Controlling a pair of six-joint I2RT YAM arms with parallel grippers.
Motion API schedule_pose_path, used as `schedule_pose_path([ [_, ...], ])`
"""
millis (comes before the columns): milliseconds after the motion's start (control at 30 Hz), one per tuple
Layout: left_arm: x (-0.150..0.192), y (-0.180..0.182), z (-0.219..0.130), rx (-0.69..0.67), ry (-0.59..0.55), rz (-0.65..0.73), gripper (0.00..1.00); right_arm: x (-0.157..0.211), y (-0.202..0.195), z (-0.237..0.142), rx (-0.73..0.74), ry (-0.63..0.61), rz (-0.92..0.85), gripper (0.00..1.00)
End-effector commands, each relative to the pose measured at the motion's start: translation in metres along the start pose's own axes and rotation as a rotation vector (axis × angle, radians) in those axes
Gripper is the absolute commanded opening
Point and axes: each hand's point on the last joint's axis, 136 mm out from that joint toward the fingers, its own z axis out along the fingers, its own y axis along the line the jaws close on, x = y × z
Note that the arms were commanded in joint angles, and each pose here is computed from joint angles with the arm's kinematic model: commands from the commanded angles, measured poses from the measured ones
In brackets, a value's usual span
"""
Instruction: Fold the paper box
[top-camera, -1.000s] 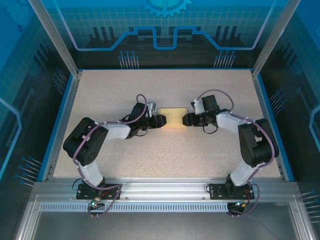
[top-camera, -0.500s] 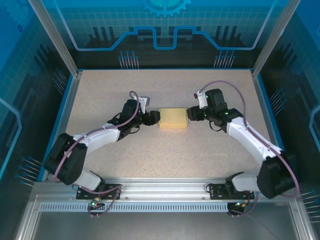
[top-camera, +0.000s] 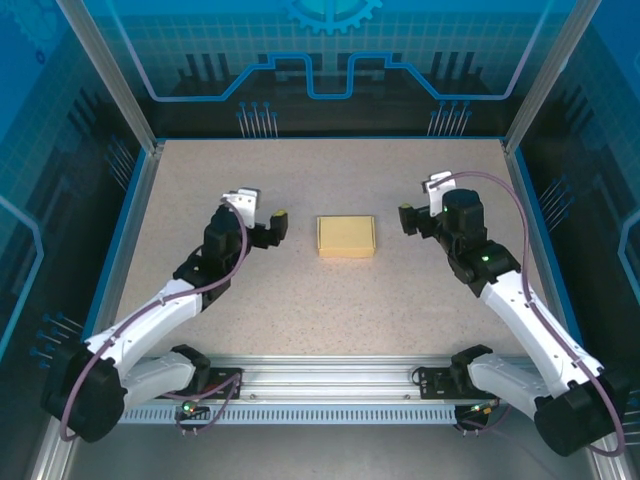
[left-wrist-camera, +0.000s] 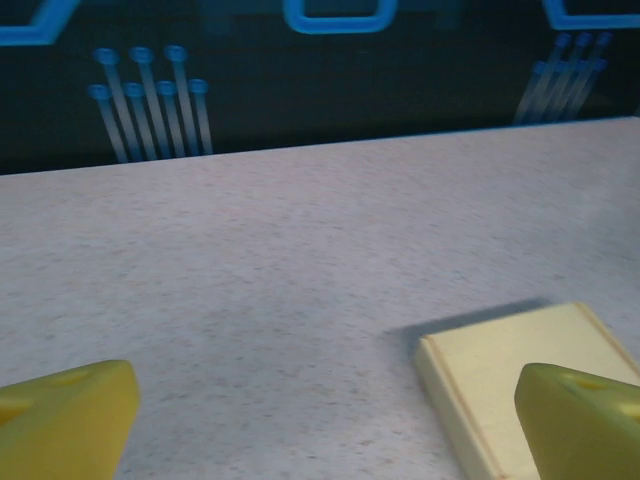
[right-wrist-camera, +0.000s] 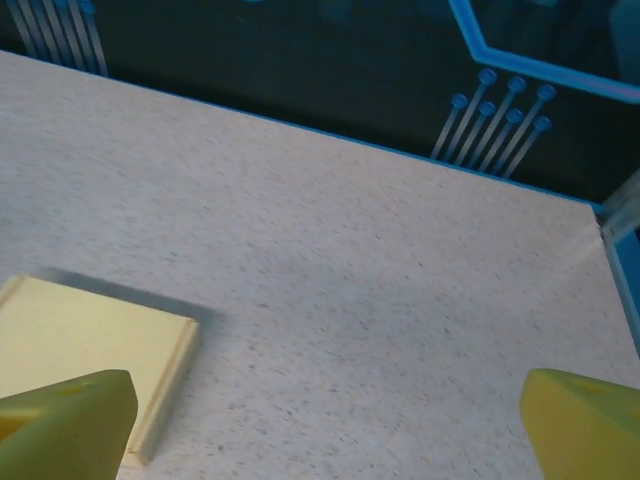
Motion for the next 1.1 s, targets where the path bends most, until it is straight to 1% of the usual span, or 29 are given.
schedule_pose_path([
  [0, -0.003, 0.034, -0.003, -0.139, -0.064, 0.000, 0.99, 0.023, -0.028, 0.014, 0.127, 0.045, 0.068, 1.00],
  [133, 0.016, 0.060, 0.004, -0.232, -0.025, 0.006, 0.99, 0.050, -0.049, 0.032, 0.212, 0.114, 0.126, 1.00],
  [267, 0.035, 0.076, 0.014, -0.287, -0.010, 0.060, 0.99, 0.070, -0.054, 0.052, 0.251, 0.144, 0.103, 1.00],
  [400, 0.055, 0.087, 0.027, -0.302, 0.007, 0.081, 0.99, 0.088, -0.053, 0.070, 0.254, 0.152, 0.100, 1.00],
  [633, 0.087, 0.089, 0.047, -0.264, 0.067, 0.079, 0.99, 0.106, -0.044, 0.091, 0.215, 0.140, 0.097, 1.00],
  [700, 0.088, 0.090, 0.050, -0.259, 0.080, 0.078, 0.99, 0.107, -0.041, 0.094, 0.200, 0.126, 0.093, 1.00],
  [767, 0.085, 0.093, 0.053, -0.256, 0.061, 0.069, 0.99, 0.107, -0.038, 0.097, 0.185, 0.101, 0.096, 1.00],
  [800, 0.086, 0.094, 0.055, -0.256, 0.070, 0.069, 0.99, 0.105, -0.037, 0.098, 0.181, 0.083, 0.099, 1.00],
  [933, 0.085, 0.100, 0.058, -0.253, 0.073, 0.062, 0.99, 0.109, -0.033, 0.102, 0.168, 0.066, 0.101, 1.00],
  [1000, 0.084, 0.103, 0.057, -0.254, 0.055, 0.061, 0.99, 0.112, -0.032, 0.104, 0.163, 0.051, 0.102, 1.00],
  [1067, 0.080, 0.107, 0.056, -0.252, 0.004, 0.050, 0.99, 0.113, -0.030, 0.104, 0.152, 0.047, 0.099, 1.00],
])
